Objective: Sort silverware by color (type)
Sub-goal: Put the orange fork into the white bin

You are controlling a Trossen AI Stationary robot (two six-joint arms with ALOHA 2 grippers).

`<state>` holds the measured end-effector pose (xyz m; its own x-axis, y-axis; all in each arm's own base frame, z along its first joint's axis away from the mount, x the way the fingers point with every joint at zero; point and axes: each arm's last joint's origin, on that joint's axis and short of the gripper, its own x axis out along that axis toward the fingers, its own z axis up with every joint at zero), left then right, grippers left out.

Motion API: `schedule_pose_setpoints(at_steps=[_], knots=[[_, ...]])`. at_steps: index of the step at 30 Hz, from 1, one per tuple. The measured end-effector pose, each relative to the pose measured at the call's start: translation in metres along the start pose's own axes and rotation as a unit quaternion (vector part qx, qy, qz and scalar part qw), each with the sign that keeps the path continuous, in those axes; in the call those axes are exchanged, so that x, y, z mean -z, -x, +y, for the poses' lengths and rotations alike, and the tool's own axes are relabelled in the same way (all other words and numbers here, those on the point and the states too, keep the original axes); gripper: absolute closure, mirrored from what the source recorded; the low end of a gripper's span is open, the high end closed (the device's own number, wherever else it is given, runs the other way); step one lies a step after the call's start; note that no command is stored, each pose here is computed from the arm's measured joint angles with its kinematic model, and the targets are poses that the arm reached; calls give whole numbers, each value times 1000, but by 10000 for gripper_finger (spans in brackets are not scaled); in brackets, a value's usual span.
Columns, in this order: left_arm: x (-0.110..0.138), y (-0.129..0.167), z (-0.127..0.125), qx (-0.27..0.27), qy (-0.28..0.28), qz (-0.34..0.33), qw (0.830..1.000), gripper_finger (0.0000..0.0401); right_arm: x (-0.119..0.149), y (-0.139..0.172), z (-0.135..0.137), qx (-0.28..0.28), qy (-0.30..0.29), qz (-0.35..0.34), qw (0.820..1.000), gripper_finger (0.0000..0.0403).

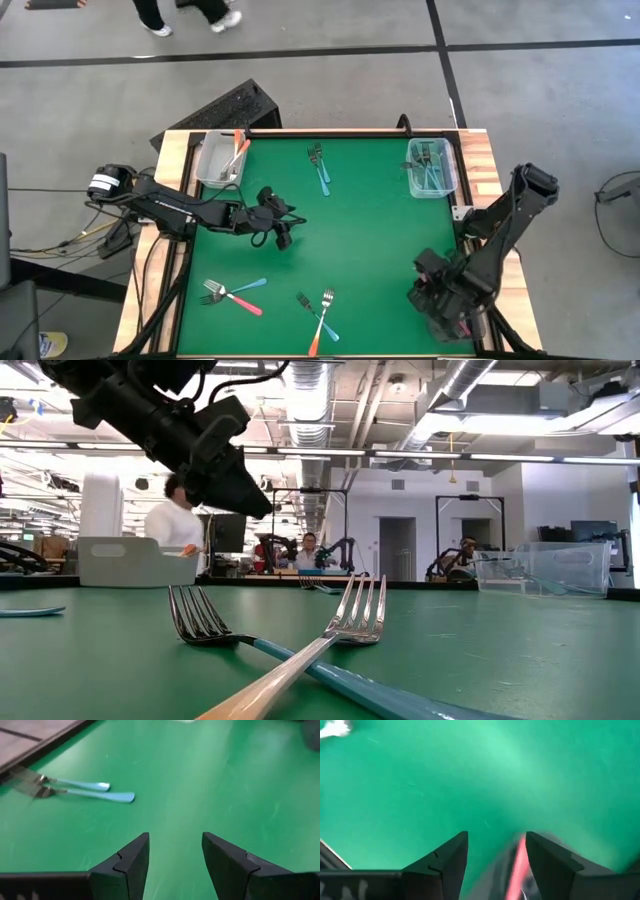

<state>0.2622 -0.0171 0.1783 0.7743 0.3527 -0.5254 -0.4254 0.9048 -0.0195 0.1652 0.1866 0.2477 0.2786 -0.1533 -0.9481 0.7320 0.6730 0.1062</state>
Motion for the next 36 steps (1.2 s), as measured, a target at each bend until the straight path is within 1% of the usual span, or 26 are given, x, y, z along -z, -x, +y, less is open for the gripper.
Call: schedule_pose_setpoints(at_steps=[5, 8, 12, 15, 17, 22, 24, 26, 29, 32, 34, 36], knots=[[-5, 3, -9, 28, -14, -33, 999, 232, -24, -7, 15, -53, 40, -44, 997, 180], [-5, 7, -17, 46, -34, -45, 997, 232, -40, -11, 27, -90, 69, -78, 991, 180], [0, 14, -29, 62, -55, -45, 996, 232, -61, -18, 42, -129, 114, -111, 979, 180], [5, 21, -39, 81, -69, -43, 993, 232, -75, -20, 49, -155, 149, -140, 967, 180], [9, 26, -47, 98, -81, -36, 991, 232, -85, -18, 54, -177, 170, -165, 955, 180], [24, 42, -68, 176, -118, -10, 977, 232, -104, -15, 63, -208, 219, -222, 927, 180], [29, 49, -75, 192, -130, -8, 973, 232, -109, -15, 64, -219, 233, -228, 920, 180], [32, 55, -80, 193, -139, -11, 971, 232, -114, -20, 68, -221, 233, -231, 918, 180], [35, 59, -83, 178, -143, -22, 973, 232, -117, -28, 69, -215, 244, -226, 918, 180], [35, 61, -84, 168, -144, -28, 975, 232, -124, -38, 77, -223, 240, -232, 916, 180], [34, 61, -84, 168, -141, -32, 975, 232, -121, -50, 80, -215, 265, -215, 915, 180], [34, 61, -84, 168, -141, -32, 975, 232, -125, -61, 87, -227, 285, -213, 907, 180]])
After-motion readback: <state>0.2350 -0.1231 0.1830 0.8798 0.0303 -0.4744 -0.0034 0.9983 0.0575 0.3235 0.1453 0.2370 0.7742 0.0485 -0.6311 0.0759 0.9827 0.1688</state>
